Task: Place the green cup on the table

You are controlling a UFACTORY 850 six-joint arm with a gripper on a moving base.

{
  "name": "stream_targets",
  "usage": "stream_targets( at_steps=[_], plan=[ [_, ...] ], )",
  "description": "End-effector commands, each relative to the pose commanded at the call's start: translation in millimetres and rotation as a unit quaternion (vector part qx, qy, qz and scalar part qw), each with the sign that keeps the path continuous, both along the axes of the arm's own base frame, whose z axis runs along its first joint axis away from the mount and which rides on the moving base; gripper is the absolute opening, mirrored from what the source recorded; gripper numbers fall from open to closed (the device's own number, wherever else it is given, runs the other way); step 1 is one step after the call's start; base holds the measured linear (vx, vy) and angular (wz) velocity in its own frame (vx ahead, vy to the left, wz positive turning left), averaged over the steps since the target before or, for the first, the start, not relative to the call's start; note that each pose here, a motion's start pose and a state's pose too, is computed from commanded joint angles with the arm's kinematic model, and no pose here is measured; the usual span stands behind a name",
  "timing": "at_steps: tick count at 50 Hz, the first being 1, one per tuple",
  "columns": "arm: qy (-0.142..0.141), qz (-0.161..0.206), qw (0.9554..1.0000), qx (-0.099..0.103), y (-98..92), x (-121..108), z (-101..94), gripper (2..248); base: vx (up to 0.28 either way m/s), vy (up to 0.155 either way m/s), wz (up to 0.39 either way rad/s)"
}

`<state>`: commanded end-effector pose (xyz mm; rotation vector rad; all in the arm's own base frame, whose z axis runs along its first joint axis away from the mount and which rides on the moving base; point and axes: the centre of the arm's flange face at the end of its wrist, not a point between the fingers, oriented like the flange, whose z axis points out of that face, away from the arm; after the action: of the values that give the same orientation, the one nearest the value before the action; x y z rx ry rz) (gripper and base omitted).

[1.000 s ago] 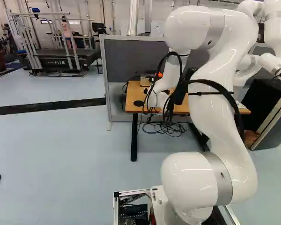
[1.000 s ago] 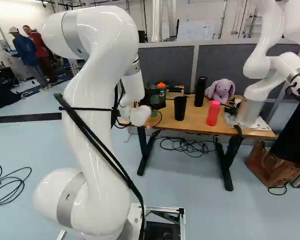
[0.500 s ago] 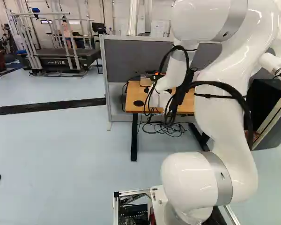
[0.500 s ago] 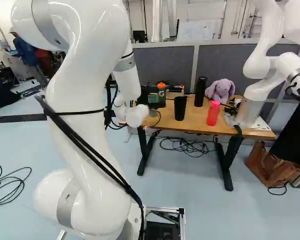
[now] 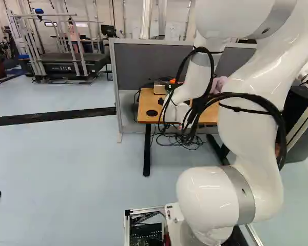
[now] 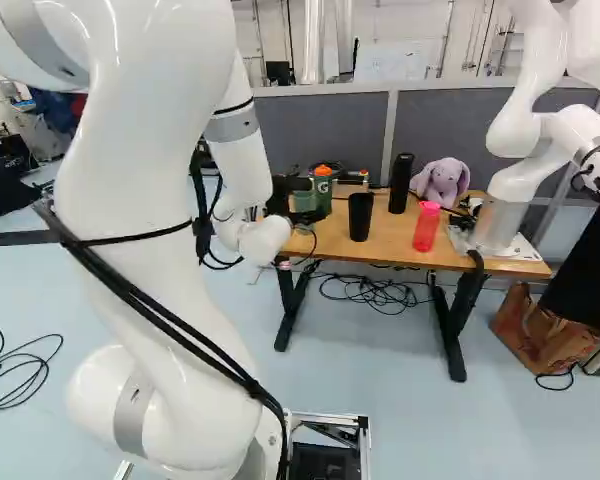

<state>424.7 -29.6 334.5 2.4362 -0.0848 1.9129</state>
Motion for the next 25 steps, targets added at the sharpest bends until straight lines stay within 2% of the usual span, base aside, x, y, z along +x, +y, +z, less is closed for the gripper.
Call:
stream_targets(
  at_steps=[25],
  plan=[
    [0.009,0.008,0.9999,0.001,9.3,-51.7,3.2,247,0.0,0.0,0.0]
  ],
)
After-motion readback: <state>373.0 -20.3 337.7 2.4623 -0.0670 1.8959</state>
